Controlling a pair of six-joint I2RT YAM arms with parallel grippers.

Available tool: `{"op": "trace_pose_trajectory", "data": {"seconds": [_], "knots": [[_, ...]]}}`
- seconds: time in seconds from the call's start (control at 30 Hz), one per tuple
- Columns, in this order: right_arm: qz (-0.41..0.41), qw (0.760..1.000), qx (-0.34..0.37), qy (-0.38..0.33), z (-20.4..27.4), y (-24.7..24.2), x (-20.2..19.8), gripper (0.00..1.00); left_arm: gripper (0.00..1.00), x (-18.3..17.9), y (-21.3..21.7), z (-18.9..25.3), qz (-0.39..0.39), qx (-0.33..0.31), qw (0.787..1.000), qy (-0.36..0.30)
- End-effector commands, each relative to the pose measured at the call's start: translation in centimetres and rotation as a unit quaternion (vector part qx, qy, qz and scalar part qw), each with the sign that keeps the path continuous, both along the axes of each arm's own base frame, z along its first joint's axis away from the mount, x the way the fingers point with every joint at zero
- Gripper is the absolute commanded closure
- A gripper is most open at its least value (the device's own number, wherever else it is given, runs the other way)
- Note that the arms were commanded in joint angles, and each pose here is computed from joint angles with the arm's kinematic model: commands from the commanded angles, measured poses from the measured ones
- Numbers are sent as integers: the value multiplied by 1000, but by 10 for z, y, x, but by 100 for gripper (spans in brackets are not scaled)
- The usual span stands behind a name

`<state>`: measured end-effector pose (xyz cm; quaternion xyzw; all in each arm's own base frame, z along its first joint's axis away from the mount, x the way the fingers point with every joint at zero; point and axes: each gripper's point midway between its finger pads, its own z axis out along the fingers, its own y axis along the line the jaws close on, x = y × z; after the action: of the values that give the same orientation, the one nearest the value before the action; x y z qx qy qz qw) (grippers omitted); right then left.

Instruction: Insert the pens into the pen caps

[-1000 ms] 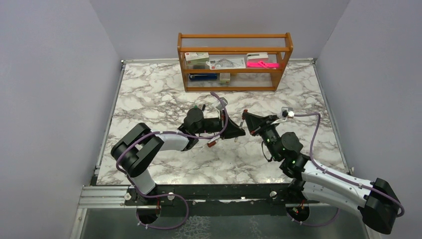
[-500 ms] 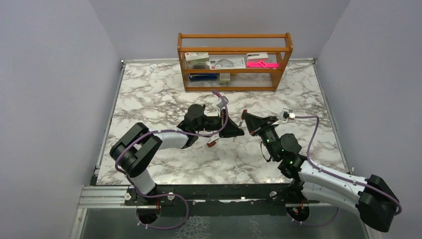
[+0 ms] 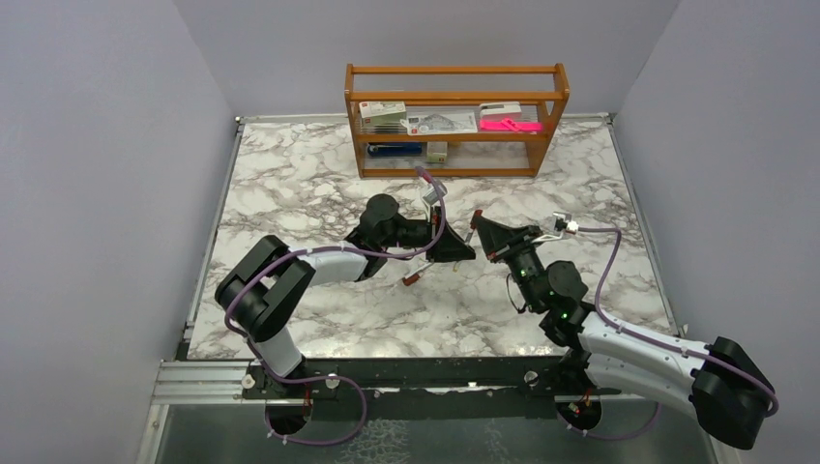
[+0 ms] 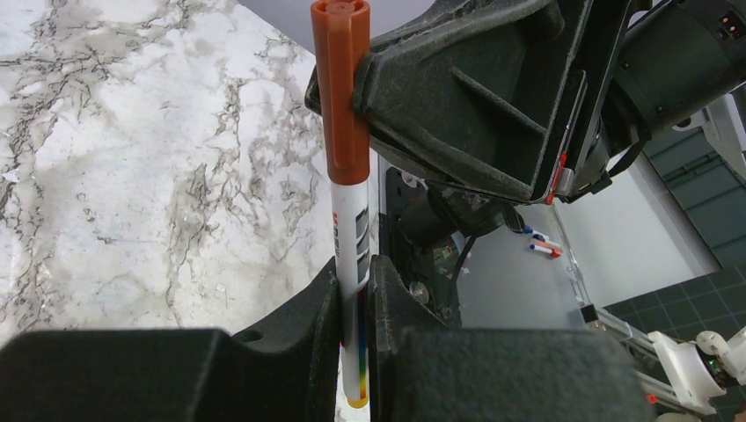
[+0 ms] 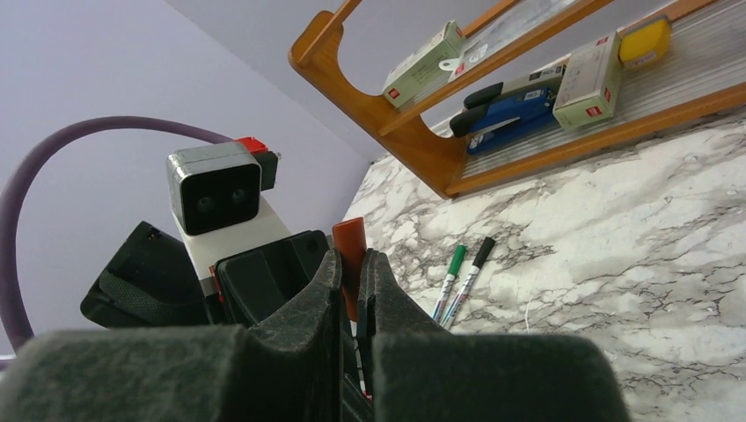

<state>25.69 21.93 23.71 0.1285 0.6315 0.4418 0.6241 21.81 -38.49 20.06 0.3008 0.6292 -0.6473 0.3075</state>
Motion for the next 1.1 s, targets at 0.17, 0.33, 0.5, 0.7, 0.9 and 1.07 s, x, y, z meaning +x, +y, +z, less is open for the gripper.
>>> {"op": "trace_pose_trajectory", "data": {"seconds": [0.17,0.33,0.5,0.7,0.9,1.07], "knots": [[176,964,-144,137,-122,37,-63,99,100,62,3,116,123,-145,971,-146],[179,963,-145,141,-125,38,-64,99,100,64,3,123,123,-150,969,-151],[173,967,-136,128,-113,37,-61,99,100,62,5,112,122,-140,971,-148],[136,979,-125,91,-83,26,-51,99,100,61,8,73,129,-107,978,-126],[90,987,-133,12,-44,6,-45,82,100,44,7,36,99,-63,983,-140],[37,991,-123,-47,-11,-25,-47,48,100,51,13,0,128,-3,982,-142]]}}
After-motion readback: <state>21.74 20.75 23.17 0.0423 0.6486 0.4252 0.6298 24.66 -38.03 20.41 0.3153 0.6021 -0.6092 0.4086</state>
